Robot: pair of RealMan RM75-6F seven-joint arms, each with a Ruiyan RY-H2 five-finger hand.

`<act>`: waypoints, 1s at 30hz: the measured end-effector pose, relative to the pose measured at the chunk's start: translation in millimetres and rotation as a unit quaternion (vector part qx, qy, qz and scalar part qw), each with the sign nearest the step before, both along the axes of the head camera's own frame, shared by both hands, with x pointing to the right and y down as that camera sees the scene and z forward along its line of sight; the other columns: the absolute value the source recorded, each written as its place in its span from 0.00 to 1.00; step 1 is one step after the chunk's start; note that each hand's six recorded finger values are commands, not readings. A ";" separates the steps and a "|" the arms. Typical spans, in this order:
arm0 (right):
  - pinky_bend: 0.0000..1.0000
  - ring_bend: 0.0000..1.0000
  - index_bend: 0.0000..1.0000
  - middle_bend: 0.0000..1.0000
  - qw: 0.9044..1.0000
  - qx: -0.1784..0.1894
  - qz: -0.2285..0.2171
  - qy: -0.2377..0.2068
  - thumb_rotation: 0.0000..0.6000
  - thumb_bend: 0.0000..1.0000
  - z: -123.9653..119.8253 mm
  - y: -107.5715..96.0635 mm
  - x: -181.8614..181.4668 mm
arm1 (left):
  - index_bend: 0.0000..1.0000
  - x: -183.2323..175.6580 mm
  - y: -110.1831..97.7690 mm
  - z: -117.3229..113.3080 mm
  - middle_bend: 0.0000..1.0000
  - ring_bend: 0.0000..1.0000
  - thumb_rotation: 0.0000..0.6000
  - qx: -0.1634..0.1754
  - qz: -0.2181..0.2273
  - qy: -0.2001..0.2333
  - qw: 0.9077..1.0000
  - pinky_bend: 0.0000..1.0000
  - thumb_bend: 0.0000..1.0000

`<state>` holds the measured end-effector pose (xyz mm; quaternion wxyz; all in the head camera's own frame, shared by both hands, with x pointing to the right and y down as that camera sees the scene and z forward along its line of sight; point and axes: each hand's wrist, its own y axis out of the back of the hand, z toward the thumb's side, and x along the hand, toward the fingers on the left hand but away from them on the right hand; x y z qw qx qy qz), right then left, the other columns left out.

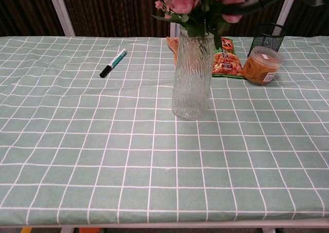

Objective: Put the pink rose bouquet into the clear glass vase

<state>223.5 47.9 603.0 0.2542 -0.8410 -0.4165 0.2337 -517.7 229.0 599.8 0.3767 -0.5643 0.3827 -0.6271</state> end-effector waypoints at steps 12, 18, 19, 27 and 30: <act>0.00 0.00 0.00 0.00 0.952 0.010 0.018 0.305 1.00 0.04 10.6 72.4 132.5 | 0.08 13.2 -1.2 1.7 0.00 0.00 1.00 -0.004 0.019 -0.009 1.000 0.04 0.01; 0.00 0.00 0.00 0.00 0.915 0.044 0.030 0.400 1.00 0.11 11.2 95.4 170.3 | 0.08 17.2 -0.5 0.7 0.00 0.00 1.00 -0.002 0.019 -0.001 1.000 0.04 0.01; 0.00 0.00 0.00 0.00 0.908 0.047 0.032 0.416 1.00 0.11 11.7 101.1 176.5 | 0.08 18.0 -0.4 0.1 0.00 0.00 1.00 -0.002 0.019 0.002 1.000 0.04 0.01; 0.00 0.00 0.00 0.00 0.878 0.039 0.058 0.473 1.00 0.11 7.5 150.4 214.7 | 0.08 26.1 -2.9 -8.6 0.00 0.00 1.00 0.010 0.024 0.016 1.000 0.04 0.01; 0.00 0.00 0.00 0.00 0.879 0.041 0.070 0.470 1.00 0.11 3.7 161.9 221.5 | 0.08 27.7 -4.9 -9.5 0.00 0.00 1.00 0.013 0.024 0.019 0.999 0.04 0.01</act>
